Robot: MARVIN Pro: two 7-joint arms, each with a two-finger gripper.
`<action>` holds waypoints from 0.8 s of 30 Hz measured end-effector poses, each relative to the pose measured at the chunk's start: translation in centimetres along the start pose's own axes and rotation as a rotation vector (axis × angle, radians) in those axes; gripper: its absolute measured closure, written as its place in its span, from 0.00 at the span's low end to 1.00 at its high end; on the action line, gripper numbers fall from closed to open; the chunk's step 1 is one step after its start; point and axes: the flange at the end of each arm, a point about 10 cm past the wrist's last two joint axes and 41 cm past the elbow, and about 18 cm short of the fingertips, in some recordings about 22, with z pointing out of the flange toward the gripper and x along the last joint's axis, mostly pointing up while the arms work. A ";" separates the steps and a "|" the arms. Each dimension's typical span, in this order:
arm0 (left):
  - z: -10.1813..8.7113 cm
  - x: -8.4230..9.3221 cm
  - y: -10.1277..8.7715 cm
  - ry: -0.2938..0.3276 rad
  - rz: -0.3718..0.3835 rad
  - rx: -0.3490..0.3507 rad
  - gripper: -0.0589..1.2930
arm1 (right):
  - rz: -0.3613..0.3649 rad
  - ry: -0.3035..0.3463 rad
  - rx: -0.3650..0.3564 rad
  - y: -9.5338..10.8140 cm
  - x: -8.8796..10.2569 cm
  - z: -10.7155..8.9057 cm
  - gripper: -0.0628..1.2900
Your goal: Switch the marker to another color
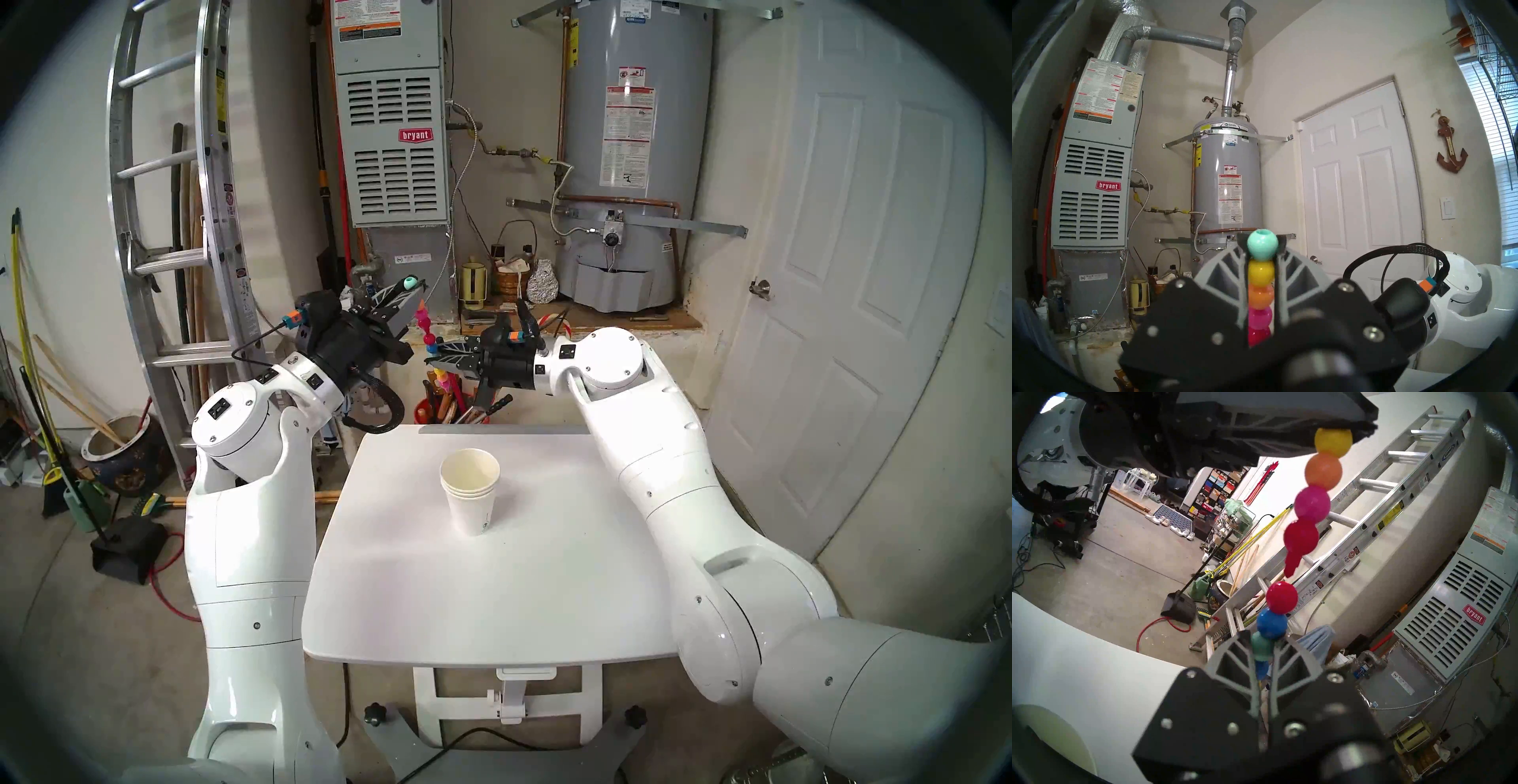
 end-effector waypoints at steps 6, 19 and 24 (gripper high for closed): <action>0.0 0.0 0.0 -0.001 0.001 0.000 0.85 | -0.004 0.002 -0.002 0.1 0.2 -0.1 0.93; -0.1 -0.1 0.0 -0.005 0.002 0.000 0.85 | -0.005 0.003 0.001 0.1 0.5 -0.2 0.93; -0.1 -0.1 0.0 -0.006 0.002 0.000 0.85 | -0.007 0.004 0.001 0.1 0.6 -0.2 0.93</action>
